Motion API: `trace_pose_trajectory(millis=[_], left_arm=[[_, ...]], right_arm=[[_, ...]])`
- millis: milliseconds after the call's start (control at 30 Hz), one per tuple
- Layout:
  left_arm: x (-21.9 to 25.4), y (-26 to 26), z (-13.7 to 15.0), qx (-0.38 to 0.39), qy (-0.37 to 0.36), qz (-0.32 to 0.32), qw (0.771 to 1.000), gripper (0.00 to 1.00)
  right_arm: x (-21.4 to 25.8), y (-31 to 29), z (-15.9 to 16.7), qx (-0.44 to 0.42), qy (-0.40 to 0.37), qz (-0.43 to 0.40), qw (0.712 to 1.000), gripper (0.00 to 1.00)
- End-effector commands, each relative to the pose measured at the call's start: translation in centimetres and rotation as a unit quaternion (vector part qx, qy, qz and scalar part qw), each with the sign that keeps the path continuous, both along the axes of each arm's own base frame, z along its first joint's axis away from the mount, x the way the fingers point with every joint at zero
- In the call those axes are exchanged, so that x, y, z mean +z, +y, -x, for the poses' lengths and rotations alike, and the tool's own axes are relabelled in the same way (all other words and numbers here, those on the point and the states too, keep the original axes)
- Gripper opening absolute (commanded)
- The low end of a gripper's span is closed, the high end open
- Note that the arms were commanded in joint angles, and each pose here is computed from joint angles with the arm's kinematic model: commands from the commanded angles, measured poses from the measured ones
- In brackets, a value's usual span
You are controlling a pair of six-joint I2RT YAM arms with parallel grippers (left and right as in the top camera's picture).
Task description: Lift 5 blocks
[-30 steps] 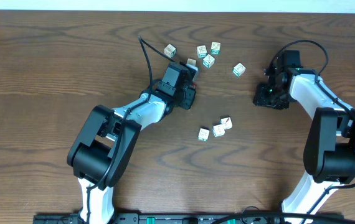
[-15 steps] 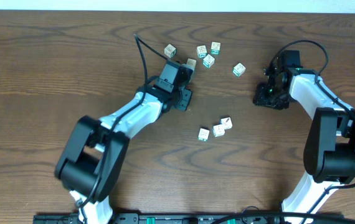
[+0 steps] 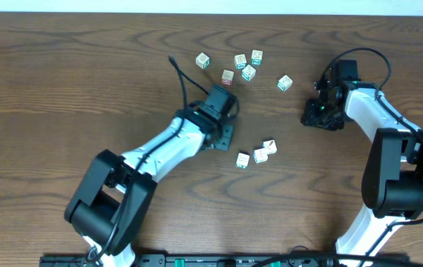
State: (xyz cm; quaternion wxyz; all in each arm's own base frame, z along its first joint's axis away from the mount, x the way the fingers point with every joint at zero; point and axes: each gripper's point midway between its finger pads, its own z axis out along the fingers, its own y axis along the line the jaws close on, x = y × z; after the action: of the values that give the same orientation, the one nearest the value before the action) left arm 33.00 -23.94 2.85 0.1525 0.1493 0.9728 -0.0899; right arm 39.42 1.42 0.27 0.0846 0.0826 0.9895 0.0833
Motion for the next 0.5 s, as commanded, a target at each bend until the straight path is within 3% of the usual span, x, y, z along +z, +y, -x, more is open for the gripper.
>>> trace_pose_trajectory(millis=[0, 467], left_arm=[[-0.1, -0.4, 1.1, 0.031, 0.003, -0.014, 0.999, 0.19], [-2.9, 1.6, 4.0, 0.095, 0.033, -0.051, 0.994, 0.20]], right_arm=[[-0.1, 0.2, -0.1, 0.005, -0.001, -0.002, 1.000, 0.43], [-0.1, 1.0, 0.0, 0.016, -0.001, -0.002, 1.000, 0.43]])
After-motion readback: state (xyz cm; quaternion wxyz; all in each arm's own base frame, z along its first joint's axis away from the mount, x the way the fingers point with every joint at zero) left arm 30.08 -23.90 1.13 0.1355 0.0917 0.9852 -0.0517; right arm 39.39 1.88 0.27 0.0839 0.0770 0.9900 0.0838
